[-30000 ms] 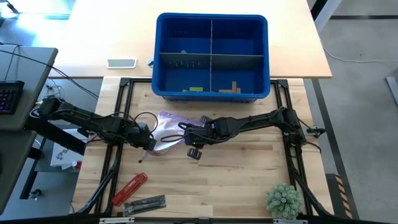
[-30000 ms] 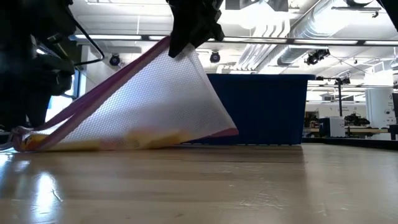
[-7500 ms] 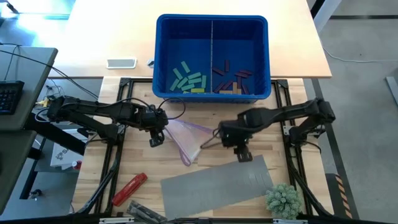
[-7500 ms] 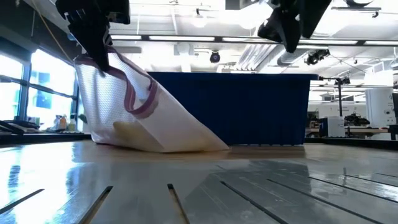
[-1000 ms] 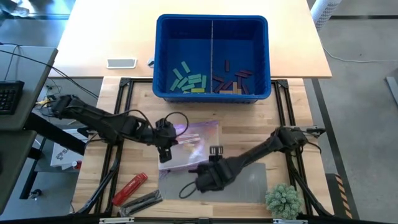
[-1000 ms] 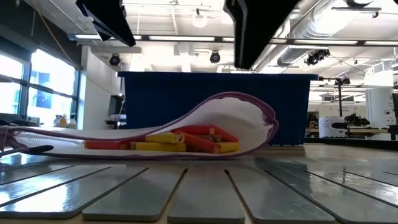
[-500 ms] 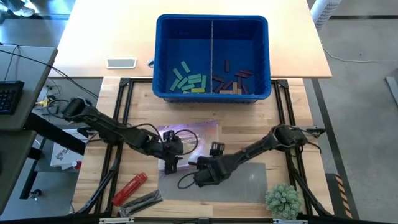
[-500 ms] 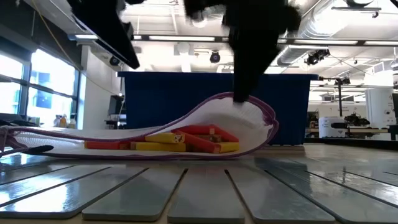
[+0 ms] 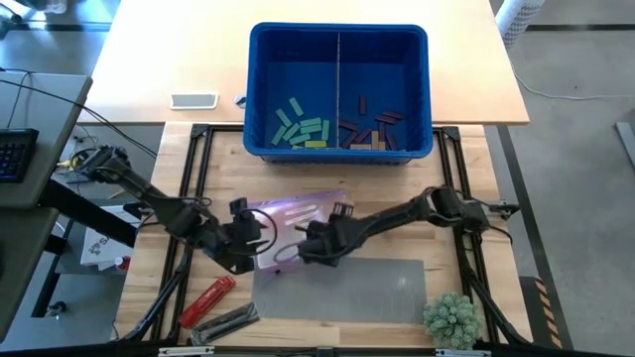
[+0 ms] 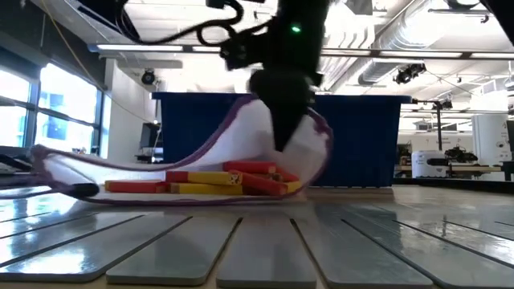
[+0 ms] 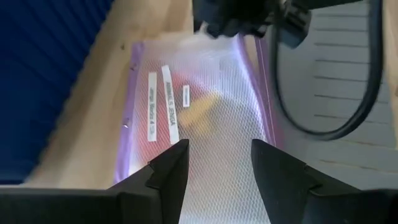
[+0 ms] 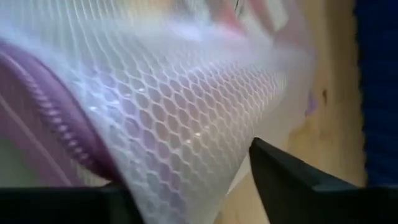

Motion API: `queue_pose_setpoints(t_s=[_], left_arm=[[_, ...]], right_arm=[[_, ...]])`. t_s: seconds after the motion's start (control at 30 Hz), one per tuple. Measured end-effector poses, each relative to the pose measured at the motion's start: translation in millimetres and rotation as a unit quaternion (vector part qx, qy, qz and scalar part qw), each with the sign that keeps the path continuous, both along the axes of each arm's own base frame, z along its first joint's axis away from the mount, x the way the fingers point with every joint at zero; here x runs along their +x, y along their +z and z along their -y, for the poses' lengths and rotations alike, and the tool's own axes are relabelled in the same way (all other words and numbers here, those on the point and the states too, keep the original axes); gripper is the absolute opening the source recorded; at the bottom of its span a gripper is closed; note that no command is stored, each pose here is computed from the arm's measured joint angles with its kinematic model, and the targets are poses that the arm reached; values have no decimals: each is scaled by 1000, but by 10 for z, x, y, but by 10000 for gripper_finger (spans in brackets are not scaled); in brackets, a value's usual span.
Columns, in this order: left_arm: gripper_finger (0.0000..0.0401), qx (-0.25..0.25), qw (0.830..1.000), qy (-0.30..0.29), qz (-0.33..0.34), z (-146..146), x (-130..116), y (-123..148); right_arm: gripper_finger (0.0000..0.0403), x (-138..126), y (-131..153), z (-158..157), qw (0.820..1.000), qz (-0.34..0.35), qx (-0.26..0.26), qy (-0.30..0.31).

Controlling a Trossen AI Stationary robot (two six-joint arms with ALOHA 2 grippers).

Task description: Sort blocks

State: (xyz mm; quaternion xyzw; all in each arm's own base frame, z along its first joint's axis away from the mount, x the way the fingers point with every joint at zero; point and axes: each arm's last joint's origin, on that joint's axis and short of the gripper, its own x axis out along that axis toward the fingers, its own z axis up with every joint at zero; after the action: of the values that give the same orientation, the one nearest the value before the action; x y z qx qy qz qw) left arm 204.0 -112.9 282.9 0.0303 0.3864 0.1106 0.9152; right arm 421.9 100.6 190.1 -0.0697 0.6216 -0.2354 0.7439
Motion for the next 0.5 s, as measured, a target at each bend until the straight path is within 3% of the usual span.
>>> queue_pose_setpoints(t_s=[0.23, 0.5], left_arm=[[152, 22, 1000, 5, 18, 33, -42, 22], [152, 43, 993, 91, 64, -40, 2, 24]], right_arm=[[17, 259, 341, 357, 998, 60, 36, 11], [4, 390, 702, 812, 985, 112, 130, -21]])
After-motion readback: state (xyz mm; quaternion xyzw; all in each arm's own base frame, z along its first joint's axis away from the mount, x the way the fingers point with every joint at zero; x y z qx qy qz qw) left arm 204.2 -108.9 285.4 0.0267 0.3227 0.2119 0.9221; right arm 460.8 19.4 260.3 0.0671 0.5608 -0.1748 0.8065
